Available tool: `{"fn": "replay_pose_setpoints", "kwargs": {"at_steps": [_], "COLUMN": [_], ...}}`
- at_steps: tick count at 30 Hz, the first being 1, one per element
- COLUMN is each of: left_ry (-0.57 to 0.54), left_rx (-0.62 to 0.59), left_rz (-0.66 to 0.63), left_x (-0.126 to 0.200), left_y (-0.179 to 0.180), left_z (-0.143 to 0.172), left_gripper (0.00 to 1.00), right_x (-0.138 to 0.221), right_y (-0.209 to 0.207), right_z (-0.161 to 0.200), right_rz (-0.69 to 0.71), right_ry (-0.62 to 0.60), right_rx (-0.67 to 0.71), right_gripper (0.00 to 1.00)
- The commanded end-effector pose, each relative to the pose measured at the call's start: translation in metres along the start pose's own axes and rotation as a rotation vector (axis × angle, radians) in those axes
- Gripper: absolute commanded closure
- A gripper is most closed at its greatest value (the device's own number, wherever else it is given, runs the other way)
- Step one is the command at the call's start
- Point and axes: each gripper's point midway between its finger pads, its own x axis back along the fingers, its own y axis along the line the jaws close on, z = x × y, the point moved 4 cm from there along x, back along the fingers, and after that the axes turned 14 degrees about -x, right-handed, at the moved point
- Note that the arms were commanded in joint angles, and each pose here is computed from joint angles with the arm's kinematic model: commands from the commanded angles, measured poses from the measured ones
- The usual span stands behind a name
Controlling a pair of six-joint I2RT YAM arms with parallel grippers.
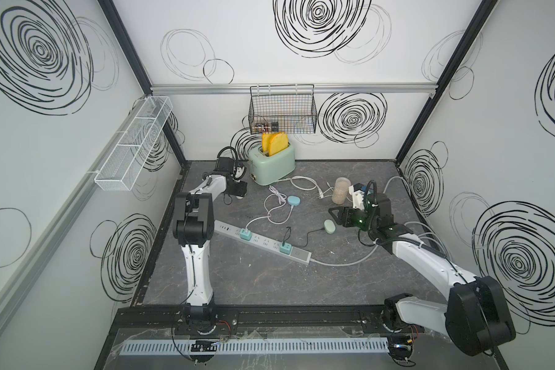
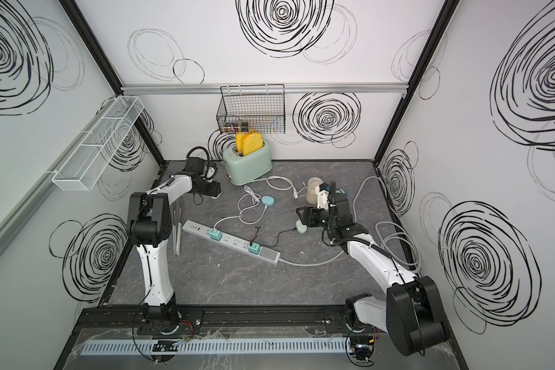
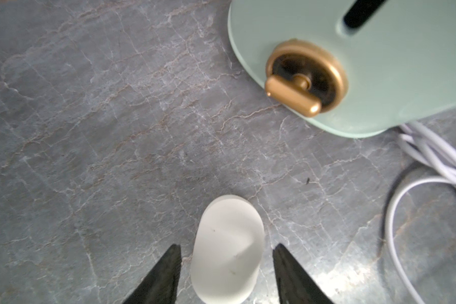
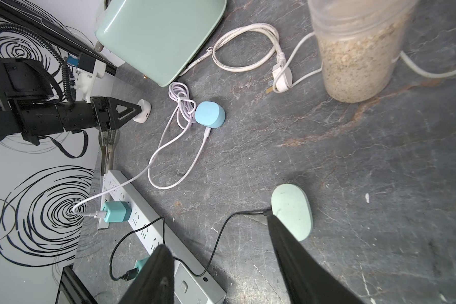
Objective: Charge the bluetooth headset
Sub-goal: Pick up the bluetooth headset from the center of the board.
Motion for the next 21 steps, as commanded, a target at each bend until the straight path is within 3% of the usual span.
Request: {"fn": "replay_pose_setpoints", "kwargs": {"at_steps": [1,21], "left_ry": [0.008,-0.01], "left_rx": [-0.005,0.013], "left_rz": [0.016,0.043], "left_x": [-0.0064,-0.0116], "left_y": [0.0037,0.0007], "left_z": [0.003,0.0], "left_gripper": [0.41,0.46], "right_x": [0.0082,0.0122], "right_y": [0.0038,0.0023], "right_z": [-0.0036,-0.0051], "right_rz": [-0.02,-0.036], "right_ry": [-0.023,-0.036], "right_rx": [-0.011,-0.011], "right_gripper": [0.37,0.38]}}
